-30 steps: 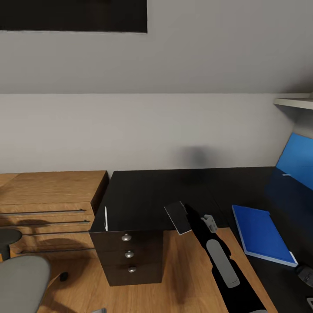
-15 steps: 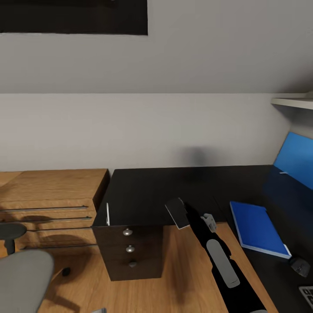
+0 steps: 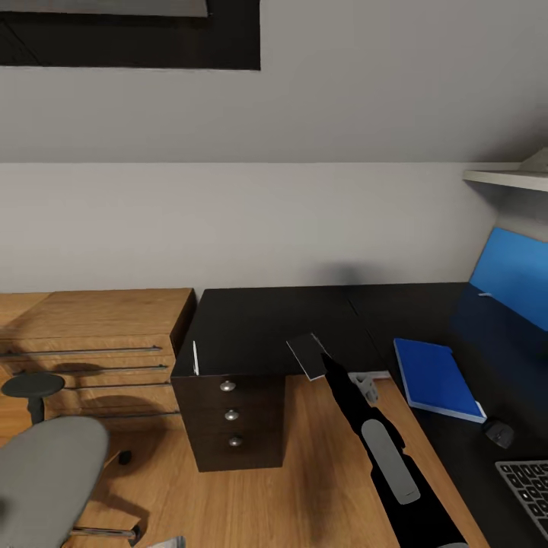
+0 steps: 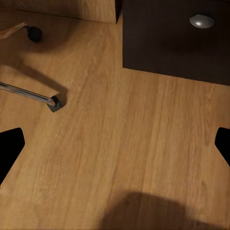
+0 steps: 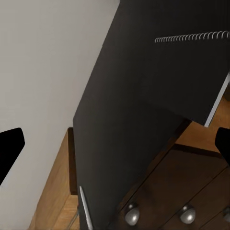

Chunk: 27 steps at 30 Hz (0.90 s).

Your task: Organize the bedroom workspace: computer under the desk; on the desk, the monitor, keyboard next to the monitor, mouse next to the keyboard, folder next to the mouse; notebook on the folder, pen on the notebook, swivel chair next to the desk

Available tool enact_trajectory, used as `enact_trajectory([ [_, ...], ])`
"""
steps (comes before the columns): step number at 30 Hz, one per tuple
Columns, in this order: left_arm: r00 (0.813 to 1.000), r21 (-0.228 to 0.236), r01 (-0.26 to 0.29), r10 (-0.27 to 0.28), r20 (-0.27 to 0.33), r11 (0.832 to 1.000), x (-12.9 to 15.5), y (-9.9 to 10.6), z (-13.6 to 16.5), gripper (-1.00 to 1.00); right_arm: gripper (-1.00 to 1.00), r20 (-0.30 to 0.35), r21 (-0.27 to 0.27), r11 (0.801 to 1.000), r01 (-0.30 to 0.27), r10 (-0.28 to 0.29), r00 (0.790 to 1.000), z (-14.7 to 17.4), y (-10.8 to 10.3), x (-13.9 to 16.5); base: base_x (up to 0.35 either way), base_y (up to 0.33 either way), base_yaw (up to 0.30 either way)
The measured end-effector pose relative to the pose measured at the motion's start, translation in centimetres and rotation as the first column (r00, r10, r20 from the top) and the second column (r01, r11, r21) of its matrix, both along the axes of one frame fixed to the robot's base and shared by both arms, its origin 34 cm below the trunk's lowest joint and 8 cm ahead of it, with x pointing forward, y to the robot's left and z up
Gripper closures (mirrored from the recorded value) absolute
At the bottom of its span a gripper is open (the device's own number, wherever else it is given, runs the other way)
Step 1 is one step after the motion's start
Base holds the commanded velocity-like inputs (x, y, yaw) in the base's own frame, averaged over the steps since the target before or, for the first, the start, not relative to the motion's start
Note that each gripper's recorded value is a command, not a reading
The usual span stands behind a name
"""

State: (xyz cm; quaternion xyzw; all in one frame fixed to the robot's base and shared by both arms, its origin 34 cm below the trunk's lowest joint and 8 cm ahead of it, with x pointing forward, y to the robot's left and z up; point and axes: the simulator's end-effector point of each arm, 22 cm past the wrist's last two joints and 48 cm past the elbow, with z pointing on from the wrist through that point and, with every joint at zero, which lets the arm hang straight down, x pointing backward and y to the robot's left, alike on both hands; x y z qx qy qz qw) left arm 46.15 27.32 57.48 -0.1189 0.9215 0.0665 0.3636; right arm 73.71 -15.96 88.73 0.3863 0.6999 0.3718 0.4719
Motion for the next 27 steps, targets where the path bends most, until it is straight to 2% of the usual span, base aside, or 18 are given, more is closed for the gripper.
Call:
enact_trajectory([
  [5,0.999,0.011,-0.005,0.005,0.032,1.000,1.2,0.5,0.9,-1.00,-1.00,-0.002,-0.003,1.000,0.001,-0.001,1.000,-0.2,-0.2,0.0,-0.006,0.000,0.000],
  [19,0.998,0.021,-0.015,0.014,0.061,1.000,2.4,1.2,-0.3,-1.00,-1.00,-0.037,-0.014,1.000,-0.001,0.000,0.999,-4.0,-0.5,-0.3,-0.001,0.000,0.000],
  [27,0.986,0.030,-0.061,0.055,0.156,0.998,6.3,2.8,2.2,-1.00,-1.00,-0.096,-0.018,1.000,0.000,-0.002,0.995,-8.1,-0.6,-1.1,0.000,0.000,0.000],
])
